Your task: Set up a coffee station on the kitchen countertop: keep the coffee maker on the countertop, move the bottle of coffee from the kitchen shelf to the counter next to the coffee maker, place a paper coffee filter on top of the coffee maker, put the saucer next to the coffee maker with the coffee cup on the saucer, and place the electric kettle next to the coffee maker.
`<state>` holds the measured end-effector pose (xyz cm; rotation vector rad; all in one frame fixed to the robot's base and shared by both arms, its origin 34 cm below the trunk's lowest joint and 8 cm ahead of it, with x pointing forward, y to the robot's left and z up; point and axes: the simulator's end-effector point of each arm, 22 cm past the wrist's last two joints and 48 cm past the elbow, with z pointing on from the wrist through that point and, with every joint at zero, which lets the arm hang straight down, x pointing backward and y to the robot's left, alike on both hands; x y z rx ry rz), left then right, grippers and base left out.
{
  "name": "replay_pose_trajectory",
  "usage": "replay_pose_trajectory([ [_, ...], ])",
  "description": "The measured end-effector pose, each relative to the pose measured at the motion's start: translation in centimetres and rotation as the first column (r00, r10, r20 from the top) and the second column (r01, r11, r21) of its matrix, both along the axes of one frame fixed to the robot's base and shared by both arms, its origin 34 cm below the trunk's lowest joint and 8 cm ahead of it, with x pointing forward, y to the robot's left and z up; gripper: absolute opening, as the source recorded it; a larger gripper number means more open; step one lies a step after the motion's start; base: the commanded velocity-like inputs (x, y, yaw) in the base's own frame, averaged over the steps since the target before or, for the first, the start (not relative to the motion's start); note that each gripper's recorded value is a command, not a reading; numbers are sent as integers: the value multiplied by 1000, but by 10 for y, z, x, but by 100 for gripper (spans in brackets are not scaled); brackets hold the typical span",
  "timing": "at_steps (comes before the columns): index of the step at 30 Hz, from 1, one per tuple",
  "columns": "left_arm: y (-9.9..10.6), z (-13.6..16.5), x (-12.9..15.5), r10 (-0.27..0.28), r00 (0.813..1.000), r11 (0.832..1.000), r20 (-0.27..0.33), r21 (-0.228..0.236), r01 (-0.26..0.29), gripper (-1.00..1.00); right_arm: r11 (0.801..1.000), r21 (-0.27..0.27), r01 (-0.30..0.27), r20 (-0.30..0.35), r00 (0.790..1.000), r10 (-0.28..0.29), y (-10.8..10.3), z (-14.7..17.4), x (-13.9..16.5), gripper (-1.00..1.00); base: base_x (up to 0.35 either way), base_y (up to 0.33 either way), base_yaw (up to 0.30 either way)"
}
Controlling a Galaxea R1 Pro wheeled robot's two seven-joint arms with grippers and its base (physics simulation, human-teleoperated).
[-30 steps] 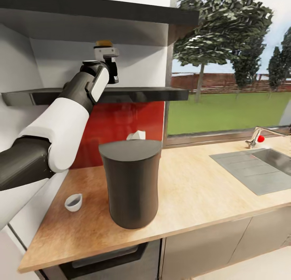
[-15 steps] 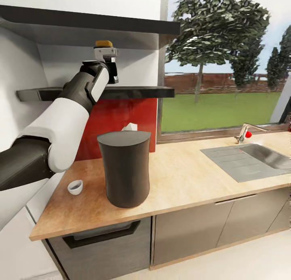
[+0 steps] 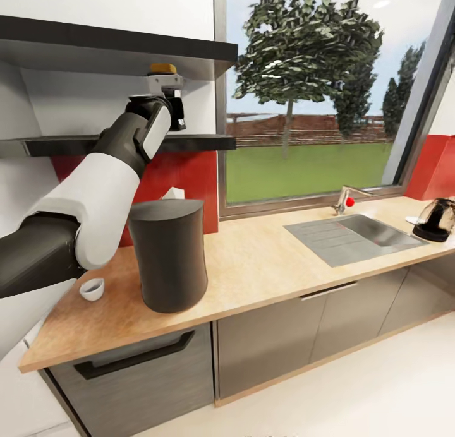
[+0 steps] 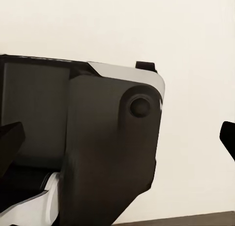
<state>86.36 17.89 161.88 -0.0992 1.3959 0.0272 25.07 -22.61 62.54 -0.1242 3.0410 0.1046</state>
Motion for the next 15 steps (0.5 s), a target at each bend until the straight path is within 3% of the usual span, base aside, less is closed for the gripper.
replay_pose_trajectory([
  [15,-2,0,0,-3,1000,1000,0,0,3,-100,1000,0,-1,1,1000,1,0,0,0,100,-1,0,-272],
])
